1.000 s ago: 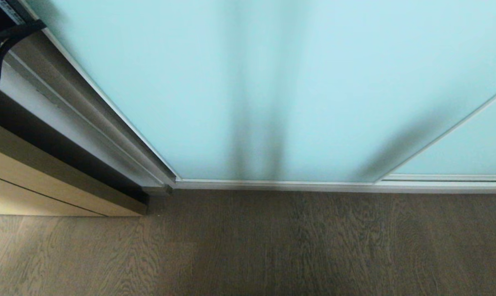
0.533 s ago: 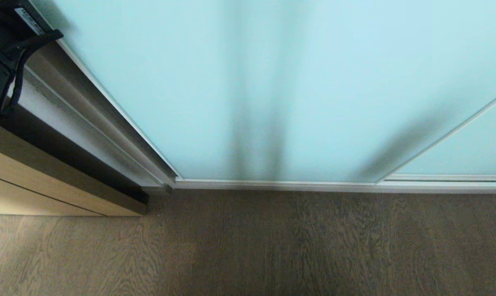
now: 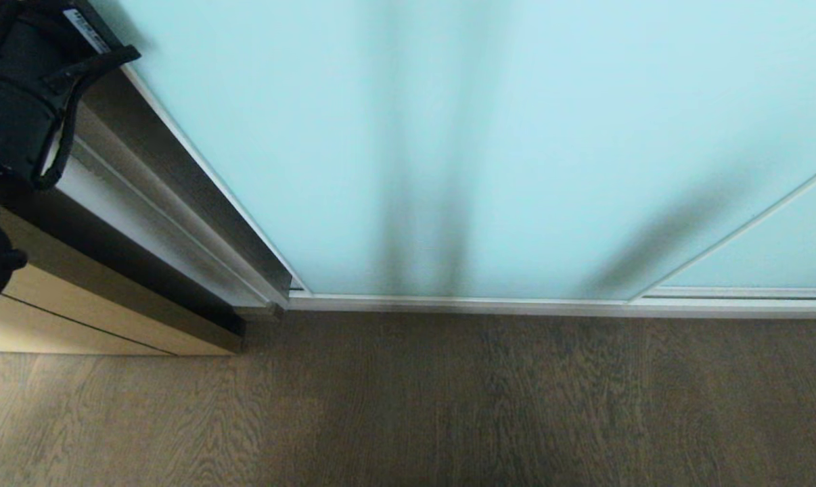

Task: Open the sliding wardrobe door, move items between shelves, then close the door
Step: Open the door

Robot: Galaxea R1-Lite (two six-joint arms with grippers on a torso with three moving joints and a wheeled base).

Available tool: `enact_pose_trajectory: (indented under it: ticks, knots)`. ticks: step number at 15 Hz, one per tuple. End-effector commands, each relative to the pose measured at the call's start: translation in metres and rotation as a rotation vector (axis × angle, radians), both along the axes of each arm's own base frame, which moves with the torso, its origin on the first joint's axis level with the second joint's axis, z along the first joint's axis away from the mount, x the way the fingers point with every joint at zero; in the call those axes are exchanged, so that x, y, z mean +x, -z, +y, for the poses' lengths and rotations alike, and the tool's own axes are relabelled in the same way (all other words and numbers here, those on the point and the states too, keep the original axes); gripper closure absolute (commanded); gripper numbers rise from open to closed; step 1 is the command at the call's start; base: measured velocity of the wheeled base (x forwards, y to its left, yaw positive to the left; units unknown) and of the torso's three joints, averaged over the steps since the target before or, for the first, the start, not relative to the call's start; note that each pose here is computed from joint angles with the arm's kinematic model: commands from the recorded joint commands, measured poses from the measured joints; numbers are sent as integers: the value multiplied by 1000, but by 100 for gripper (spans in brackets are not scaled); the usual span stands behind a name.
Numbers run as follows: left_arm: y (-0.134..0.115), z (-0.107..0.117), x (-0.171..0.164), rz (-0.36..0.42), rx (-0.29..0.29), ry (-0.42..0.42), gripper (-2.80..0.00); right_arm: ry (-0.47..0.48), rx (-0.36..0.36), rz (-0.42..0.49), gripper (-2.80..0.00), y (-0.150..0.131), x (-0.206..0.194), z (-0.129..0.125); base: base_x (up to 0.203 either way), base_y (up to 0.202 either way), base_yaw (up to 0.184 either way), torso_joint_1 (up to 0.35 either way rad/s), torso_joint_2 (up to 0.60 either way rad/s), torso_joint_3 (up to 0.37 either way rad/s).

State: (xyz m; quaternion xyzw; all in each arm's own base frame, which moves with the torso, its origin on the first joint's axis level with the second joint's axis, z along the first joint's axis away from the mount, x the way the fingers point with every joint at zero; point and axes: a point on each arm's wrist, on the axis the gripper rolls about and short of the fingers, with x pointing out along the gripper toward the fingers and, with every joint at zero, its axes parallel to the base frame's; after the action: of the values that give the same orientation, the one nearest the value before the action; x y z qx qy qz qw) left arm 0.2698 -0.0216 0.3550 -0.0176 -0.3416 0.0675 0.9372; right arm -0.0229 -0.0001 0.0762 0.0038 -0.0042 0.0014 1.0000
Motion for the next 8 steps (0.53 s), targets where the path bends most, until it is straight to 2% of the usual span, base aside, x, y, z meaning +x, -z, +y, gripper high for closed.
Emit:
enact_pose_trajectory:
  ticks: [1, 4, 8]
  knots:
    - [4, -5, 10, 7, 12, 28, 0, 0, 0, -2, 0, 0, 0, 0, 0, 0, 0, 0, 0, 0]
    - [11, -17, 18, 27, 14, 70, 0, 0, 0, -1, 0, 0, 0, 0, 0, 0, 0, 0, 0, 0]
    - [16, -52, 19, 44, 21, 185, 0, 0, 0, -1, 0, 0, 0, 0, 0, 0, 0, 0, 0, 0]
